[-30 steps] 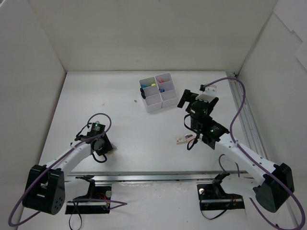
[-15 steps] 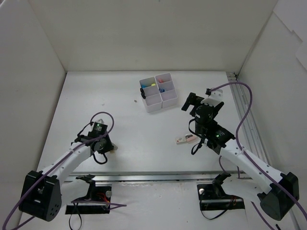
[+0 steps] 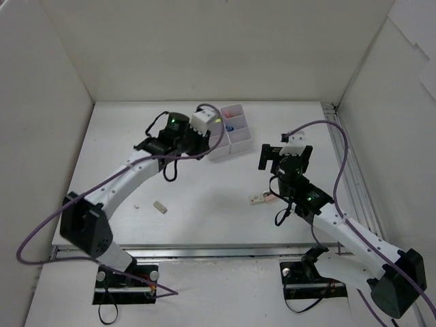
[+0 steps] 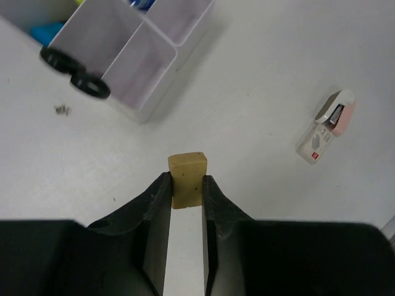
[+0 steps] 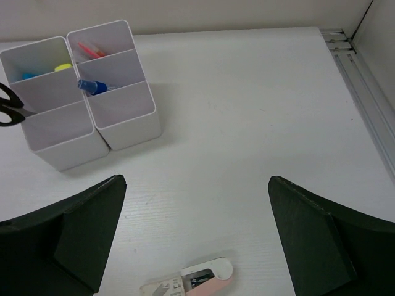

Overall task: Sort the stationery into containers
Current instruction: Place the stationery in the storage box, then pick up the stationery from the center of the board.

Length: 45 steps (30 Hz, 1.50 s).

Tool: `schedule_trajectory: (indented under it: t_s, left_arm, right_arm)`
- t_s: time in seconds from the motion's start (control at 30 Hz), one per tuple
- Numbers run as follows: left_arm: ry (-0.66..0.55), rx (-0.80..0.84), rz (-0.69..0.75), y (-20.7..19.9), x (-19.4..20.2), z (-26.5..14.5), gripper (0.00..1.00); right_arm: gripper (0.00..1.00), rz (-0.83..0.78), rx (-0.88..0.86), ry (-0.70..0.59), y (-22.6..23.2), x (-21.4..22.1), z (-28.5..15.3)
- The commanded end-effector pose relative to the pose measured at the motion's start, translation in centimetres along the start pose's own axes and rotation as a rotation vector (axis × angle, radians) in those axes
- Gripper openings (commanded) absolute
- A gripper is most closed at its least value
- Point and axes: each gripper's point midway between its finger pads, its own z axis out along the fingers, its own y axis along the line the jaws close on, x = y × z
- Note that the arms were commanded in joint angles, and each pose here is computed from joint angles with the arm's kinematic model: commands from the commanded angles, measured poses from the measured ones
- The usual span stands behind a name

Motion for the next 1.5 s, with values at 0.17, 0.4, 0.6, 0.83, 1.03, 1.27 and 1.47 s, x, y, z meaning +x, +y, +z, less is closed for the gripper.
schedule_trajectory:
  t_s: [0.17, 0.4, 0.6, 0.83, 1.03, 1.27, 1.47]
  left_arm:
    - [0.025, 0.100, 0.561, 0.2, -6.2, 7.4, 0.00]
    - [0.096, 0.056, 0.650, 2.3, -6.2, 12.9, 0.00]
    - [0.121, 0.017, 0.662, 3.5, -5.1, 14.4, 0.16]
    - [0.150, -0.022, 0.649, 4.4, -4.2, 15.1, 0.53]
    - [0.100, 0.132, 0.617, 0.5, -4.3, 12.5, 0.71]
    - [0.006, 0.105, 0.327, -1.8, -5.3, 6.3, 0.99]
    - [-0.046, -0.207, -0.232, 0.6, -1.8, -0.9, 0.99]
  right_arm:
    - [0.98, -0.051, 0.062, -0.045, -2.6, -2.1, -0.3]
    - [0.98, -0.008, 0.096, -0.028, -4.3, -1.6, -1.0]
    - [0.98, -0.011, 0.126, -0.013, -4.9, -1.3, -0.8]
    - [0.98, -0.007, 0.141, -0.008, -5.3, -1.4, -1.1]
    - [0.98, 0.003, 0.102, 0.010, -4.8, -1.4, -1.4]
    - [0.98, 0.021, 0.041, 0.038, -3.9, -0.8, -2.0]
    - [0.98, 0.004, 0.072, 0.064, -4.2, -0.1, -1.9]
